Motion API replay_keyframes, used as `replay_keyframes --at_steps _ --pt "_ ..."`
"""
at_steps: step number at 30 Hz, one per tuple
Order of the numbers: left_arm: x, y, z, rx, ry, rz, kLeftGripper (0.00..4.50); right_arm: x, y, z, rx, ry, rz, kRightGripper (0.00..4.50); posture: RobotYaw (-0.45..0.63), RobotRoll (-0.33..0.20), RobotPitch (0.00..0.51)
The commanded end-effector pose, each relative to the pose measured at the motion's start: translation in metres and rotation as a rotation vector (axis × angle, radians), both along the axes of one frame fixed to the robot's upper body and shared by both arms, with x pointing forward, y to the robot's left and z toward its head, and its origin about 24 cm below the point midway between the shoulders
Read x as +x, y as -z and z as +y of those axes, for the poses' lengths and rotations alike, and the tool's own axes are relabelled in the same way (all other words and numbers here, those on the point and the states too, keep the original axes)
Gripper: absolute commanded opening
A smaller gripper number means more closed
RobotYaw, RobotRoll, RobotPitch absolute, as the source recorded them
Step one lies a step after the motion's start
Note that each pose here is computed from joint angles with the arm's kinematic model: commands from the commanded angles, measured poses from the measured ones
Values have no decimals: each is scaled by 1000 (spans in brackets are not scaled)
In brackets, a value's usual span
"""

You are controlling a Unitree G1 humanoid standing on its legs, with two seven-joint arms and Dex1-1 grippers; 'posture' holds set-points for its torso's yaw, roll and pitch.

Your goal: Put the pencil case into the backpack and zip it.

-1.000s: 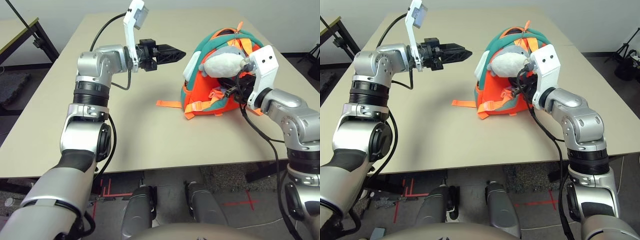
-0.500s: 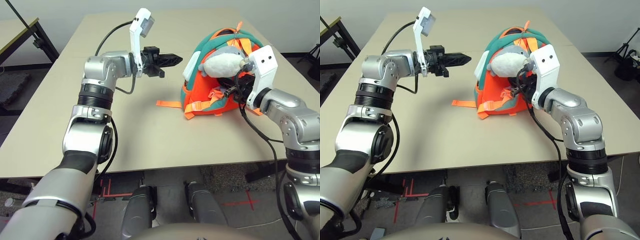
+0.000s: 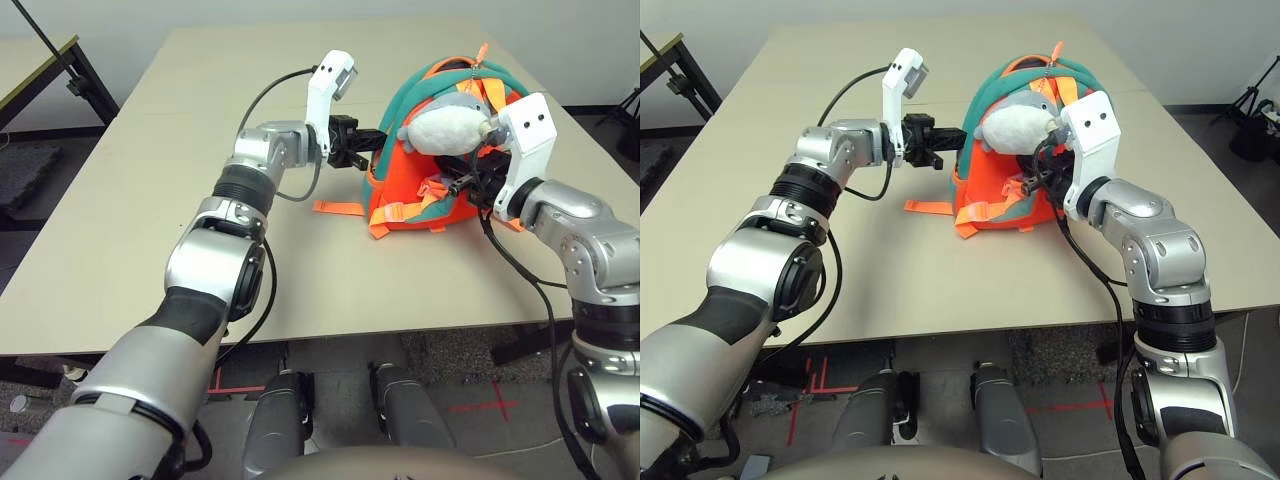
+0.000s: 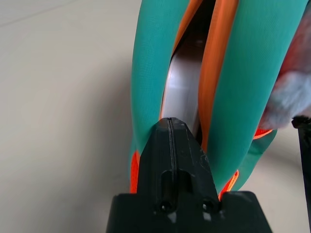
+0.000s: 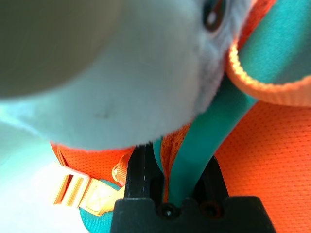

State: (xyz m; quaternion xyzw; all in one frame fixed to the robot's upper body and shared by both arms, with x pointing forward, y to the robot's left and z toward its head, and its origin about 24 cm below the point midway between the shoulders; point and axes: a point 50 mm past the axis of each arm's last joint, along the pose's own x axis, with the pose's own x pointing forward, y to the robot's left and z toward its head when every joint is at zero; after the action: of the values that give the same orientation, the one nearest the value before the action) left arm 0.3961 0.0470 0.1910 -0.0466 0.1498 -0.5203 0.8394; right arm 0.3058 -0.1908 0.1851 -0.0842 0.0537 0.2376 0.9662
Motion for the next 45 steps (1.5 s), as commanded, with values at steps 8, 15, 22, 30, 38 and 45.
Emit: replay_keyframes --at_steps 8,15,22,30,38,45 --pt "1 -24 15 -49 38 -53 0 -3 8 2 -3 -10 39 171 -272 0 98" --pt "-5 -58 43 -129 66 -103 0 0 9 3 -4 -20 41 171 -260 0 97" --pt "-21 -95 50 -213 140 -164 0 1 10 3 -6 -22 43 171 -256 0 90" --pt "-32 -88 40 -147 188 -171 604 2 10 4 -5 -23 43 171 -255 0 89" --pt "-41 -95 30 -136 263 -203 3750 1 11 4 -3 -19 48 171 -259 0 90" --pt "-49 -97 14 -119 334 -218 4500 1 12 4 -1 -17 50 171 -262 0 90"
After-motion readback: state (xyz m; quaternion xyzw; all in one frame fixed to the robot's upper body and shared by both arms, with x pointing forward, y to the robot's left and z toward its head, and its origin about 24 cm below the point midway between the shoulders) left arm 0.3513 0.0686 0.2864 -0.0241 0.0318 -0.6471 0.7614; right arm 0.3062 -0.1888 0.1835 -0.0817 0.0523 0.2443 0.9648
